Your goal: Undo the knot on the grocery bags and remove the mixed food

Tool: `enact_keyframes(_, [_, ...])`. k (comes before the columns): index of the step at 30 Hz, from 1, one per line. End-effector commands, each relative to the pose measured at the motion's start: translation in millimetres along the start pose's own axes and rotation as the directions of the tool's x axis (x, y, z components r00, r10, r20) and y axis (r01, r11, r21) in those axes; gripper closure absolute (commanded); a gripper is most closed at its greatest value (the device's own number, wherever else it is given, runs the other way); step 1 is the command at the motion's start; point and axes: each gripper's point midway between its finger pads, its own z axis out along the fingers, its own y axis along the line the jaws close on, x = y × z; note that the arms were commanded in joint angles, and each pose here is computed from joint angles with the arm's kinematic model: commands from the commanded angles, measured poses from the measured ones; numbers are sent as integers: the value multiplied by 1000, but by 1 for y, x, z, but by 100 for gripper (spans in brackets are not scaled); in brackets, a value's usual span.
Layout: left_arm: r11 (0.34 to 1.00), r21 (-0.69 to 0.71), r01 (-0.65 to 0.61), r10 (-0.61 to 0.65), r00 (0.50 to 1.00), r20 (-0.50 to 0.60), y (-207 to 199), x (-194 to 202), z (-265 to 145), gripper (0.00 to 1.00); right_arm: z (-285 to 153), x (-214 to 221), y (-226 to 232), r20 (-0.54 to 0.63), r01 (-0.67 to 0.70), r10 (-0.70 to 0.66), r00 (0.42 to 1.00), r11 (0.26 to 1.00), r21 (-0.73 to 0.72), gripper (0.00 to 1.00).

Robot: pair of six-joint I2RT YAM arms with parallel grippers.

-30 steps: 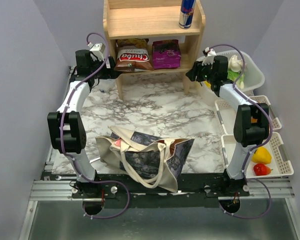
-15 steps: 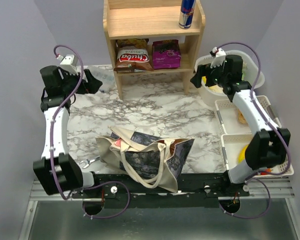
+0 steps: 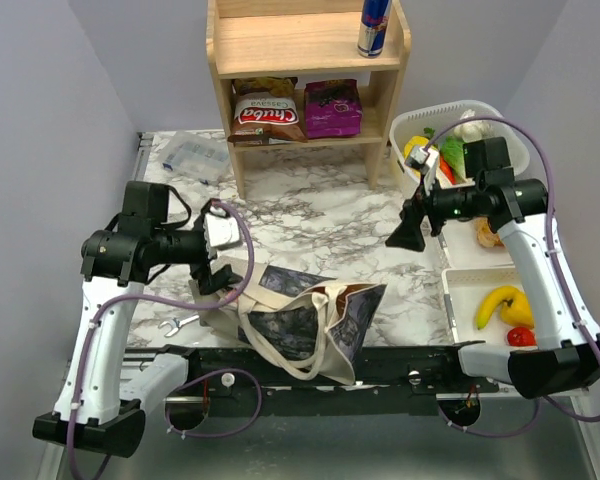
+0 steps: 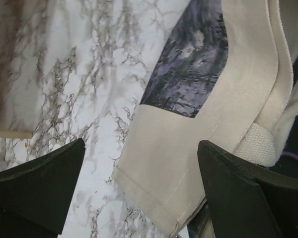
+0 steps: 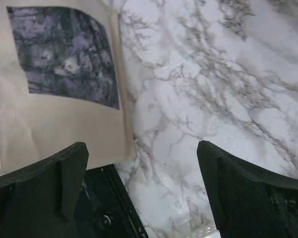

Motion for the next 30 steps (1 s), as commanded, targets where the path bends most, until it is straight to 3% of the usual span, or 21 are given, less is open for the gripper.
enact_keyframes(1, [977, 173, -126, 144, 985, -96, -44, 21, 6, 2, 1, 28, 47, -64, 61, -70, 996, 990, -129, 0])
enact_keyframes(6, [957, 220, -191, 228, 961, -155, -48, 26, 13, 1, 2, 37, 64, -95, 155, -172, 981, 974, -163, 0])
enact_keyframes(13, [954, 197, -225, 242, 968, -68, -48, -25, -10, 1, -29, 35, 89, -88, 224, -241, 966, 959, -173, 0])
enact_keyframes(19, [957, 226, -184, 192, 981, -15, -64, -47, -23, 1, -23, 36, 94, -40, 218, -230, 972, 957, -192, 0])
enact_keyframes(27, [921, 353, -165, 251, 944, -214, -84, 13, -2, 1, -24, 64, 112, -64, 288, -317, 946, 916, -279, 0])
enact_keyframes(30, [927, 329, -180, 277, 920, -277, -80, 36, 14, 1, -18, 56, 107, -16, 317, -331, 944, 916, -244, 0])
